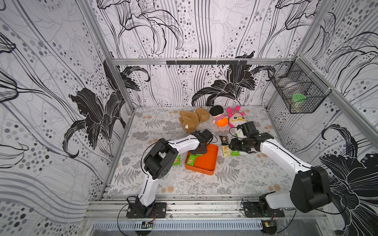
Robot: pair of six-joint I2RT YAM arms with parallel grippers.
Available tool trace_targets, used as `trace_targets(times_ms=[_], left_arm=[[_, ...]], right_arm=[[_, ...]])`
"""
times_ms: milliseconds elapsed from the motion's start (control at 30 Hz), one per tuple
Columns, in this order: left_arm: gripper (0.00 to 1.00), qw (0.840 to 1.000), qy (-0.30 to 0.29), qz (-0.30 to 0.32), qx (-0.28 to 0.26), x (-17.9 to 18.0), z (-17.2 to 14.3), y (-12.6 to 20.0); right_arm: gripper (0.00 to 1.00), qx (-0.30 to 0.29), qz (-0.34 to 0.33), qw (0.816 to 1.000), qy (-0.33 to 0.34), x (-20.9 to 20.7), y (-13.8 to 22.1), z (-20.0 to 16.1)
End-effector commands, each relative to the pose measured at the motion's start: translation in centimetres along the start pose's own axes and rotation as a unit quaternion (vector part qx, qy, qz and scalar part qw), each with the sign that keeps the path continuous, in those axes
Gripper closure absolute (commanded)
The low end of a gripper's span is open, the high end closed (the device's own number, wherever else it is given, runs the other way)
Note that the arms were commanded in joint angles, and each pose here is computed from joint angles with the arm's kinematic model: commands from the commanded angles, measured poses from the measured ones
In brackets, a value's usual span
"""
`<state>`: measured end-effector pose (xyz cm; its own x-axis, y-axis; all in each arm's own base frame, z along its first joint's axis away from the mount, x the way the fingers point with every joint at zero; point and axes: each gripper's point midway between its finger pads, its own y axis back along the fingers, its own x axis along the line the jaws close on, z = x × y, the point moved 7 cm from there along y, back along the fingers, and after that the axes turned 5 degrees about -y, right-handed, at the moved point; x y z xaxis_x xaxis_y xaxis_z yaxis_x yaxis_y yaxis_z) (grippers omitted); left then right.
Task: Take the cookies out of the storage box
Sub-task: Pick up the cookie from the storage box, then place the cookie at the center of the board.
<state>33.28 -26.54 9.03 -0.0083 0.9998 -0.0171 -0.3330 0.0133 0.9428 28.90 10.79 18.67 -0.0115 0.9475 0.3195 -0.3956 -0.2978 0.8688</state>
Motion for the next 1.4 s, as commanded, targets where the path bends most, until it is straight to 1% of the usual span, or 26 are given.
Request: trace_targets(times_ms=[0,167,367,500,633,767,900,1233,1367], left_arm=[[0.59,0.999,0.012,-0.030,-0.022,-0.6,0.6,1.9],[0.60,0.997,0.023,-0.059,-0.042,-1.5,0.5,4.1],[0.61,0.995,0.028,-0.080,-0.048,-2.4,-0.1,5.8],[0.61,0.994,0.037,-0.089,-0.059,-2.2,-0.3,7.2],[0.61,0.993,0.049,-0.084,-0.074,-1.0,-0.5,8.8],[0.61,0.994,0.047,-0.056,-0.078,0.7,-1.1,9.8],[0.60,0.996,0.048,-0.024,-0.077,3.4,-2.3,10.2],[0.60,0.991,0.116,0.025,-0.060,13.3,-4.4,8.7],[0.60,0.990,0.125,0.045,-0.052,16.2,-4.6,7.6]], right_arm=[[0.43,-0.012,-0.004,1.000,-0.005,0.0,1.1,0.4],[0.43,-0.015,0.001,1.000,-0.002,0.3,1.4,0.7],[0.43,-0.017,0.009,1.000,0.001,0.5,1.8,0.8],[0.43,-0.016,0.017,1.000,0.004,0.7,1.9,0.8],[0.43,-0.013,0.036,0.999,0.005,1.1,1.5,0.9],[0.43,-0.023,0.050,0.998,-0.003,1.3,1.3,1.1],[0.43,-0.026,0.062,0.998,-0.011,1.6,0.8,1.5],[0.43,-0.028,0.058,0.997,-0.032,1.6,-0.4,2.4],[0.43,-0.028,0.055,0.997,-0.041,1.6,-0.6,2.7]])
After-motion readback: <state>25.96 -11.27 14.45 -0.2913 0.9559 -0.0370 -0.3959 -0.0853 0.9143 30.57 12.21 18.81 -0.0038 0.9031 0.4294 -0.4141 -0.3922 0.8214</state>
